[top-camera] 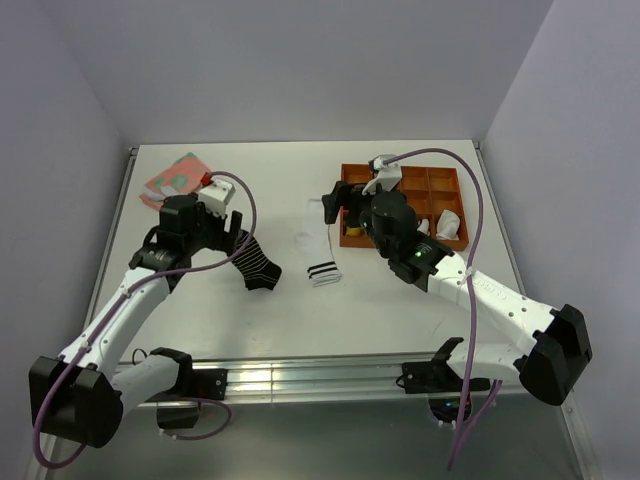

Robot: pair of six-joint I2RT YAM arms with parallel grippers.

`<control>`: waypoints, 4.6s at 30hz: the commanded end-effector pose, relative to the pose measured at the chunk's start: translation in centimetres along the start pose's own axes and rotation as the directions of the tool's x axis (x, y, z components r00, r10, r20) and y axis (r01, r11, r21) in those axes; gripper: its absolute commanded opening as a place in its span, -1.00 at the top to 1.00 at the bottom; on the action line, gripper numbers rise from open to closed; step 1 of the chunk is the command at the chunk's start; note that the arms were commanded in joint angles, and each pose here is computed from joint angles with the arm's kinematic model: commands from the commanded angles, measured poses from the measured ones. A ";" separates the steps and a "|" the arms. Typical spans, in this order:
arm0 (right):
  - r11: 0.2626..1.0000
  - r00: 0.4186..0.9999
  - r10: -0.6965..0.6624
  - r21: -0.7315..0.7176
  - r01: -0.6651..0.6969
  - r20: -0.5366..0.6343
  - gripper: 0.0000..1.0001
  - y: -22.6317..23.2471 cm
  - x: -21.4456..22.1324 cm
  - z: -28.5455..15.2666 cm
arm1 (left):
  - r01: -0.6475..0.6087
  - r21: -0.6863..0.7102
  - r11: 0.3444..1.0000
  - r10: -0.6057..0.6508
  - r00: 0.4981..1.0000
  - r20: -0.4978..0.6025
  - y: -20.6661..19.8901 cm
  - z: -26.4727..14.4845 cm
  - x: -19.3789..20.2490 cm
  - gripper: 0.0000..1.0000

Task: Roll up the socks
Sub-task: Roll the sock at the center of the board.

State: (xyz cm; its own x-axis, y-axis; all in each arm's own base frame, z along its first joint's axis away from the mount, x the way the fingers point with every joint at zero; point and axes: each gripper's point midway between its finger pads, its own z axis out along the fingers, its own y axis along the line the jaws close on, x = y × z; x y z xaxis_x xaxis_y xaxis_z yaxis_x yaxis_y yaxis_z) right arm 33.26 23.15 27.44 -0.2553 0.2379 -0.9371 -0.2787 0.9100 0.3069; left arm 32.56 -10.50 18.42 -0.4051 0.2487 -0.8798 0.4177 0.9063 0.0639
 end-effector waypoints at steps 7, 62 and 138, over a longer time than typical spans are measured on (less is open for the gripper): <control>1.000 0.999 0.014 -0.004 -0.013 0.049 -1.00 0.3 -1.7 -0.4 | -0.147 0.162 0.976 0.169 0.977 -0.131 -1.7 0.0 3.3 -0.46; 1.000 0.999 0.005 -0.001 -0.005 0.039 -1.00 0.4 -1.6 -0.1 | -0.328 0.394 0.859 0.429 0.880 -0.203 -10.0 6.3 11.6 -0.09; 0.726 0.834 -0.462 -0.669 0.160 -0.301 -0.32 16.7 25.3 0.4 | 0.500 0.753 0.428 0.208 0.756 -0.620 -9.7 0.3 17.0 0.99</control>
State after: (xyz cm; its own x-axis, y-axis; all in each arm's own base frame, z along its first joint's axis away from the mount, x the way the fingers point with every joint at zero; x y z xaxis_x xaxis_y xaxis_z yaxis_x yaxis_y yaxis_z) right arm 20.73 42.05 5.88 -0.4337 -0.3945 -0.8101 -0.8470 0.4852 0.2171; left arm 21.43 -14.87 2.44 -0.7226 0.6028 -0.3384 0.5822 0.2667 -0.7681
